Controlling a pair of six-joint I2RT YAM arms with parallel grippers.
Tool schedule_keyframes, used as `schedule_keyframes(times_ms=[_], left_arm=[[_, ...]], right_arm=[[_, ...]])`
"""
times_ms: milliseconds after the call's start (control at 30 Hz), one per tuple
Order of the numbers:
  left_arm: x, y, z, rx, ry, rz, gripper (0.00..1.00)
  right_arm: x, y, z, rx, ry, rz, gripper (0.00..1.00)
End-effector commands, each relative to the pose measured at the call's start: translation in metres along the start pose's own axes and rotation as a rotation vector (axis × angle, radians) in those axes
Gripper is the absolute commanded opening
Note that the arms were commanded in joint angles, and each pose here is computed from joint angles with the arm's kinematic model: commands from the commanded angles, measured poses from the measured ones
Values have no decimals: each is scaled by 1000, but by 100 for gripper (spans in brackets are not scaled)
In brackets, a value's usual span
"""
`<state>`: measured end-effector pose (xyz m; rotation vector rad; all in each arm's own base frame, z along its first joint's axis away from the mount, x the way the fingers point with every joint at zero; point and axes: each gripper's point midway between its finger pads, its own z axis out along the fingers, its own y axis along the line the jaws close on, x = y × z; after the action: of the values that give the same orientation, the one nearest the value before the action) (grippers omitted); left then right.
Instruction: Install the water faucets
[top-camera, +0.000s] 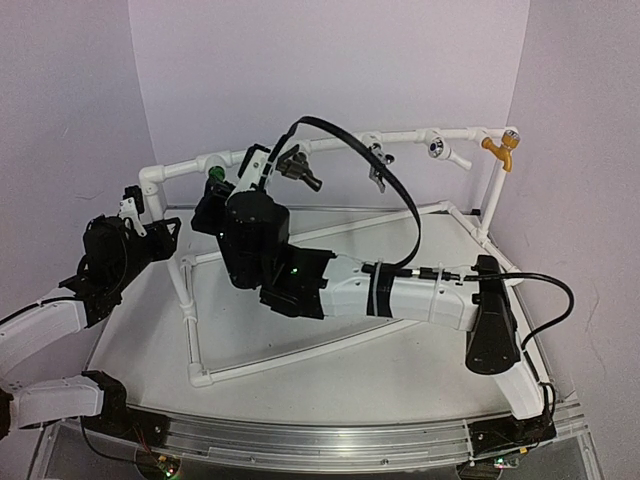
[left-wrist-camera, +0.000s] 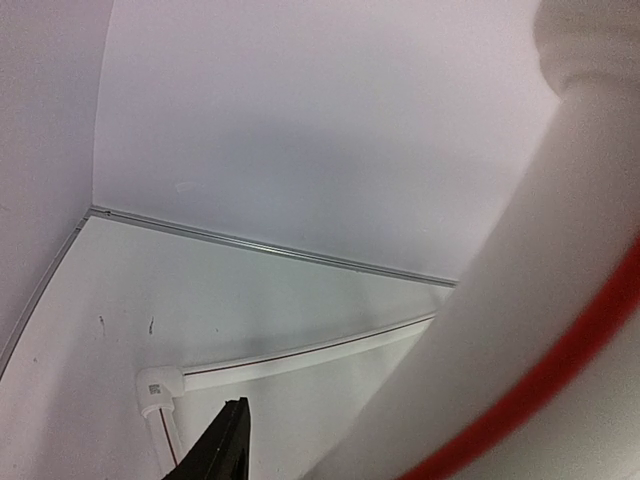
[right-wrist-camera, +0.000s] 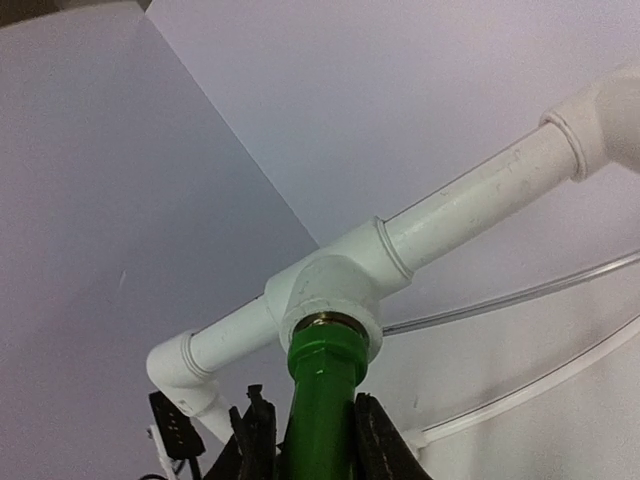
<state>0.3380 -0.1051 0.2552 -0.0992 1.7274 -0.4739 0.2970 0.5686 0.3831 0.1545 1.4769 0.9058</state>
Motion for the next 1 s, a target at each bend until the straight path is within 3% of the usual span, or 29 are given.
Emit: schedule_keyframes(times_ms=[0,133,200,600,767,900,967], left_arm=[[17,-34,-3,140,126,-181,0],[17,-33,-2,133,127,-189,0],[18,-31,-3,124,123,-191,0],[18,-28,-2,108,120,-186,0],[17,-27,-2,106,113,-174,0],[19,-26,-2,103,116,-165,0],[20,-26,-2,105,119,-164,0]], right_arm=[[-87,12,15,-189,-126,555,0],[-94,14,7,-241,-137,559,0],[-93,12,3,-244,-132,510,7],[-88,21,-31,-320,-46,228,80],[-63,2,-60,-251,72,58,88],[-38,12,-95,-341,136,-311,87],[-23,18,-112,-417,161,-575,86]])
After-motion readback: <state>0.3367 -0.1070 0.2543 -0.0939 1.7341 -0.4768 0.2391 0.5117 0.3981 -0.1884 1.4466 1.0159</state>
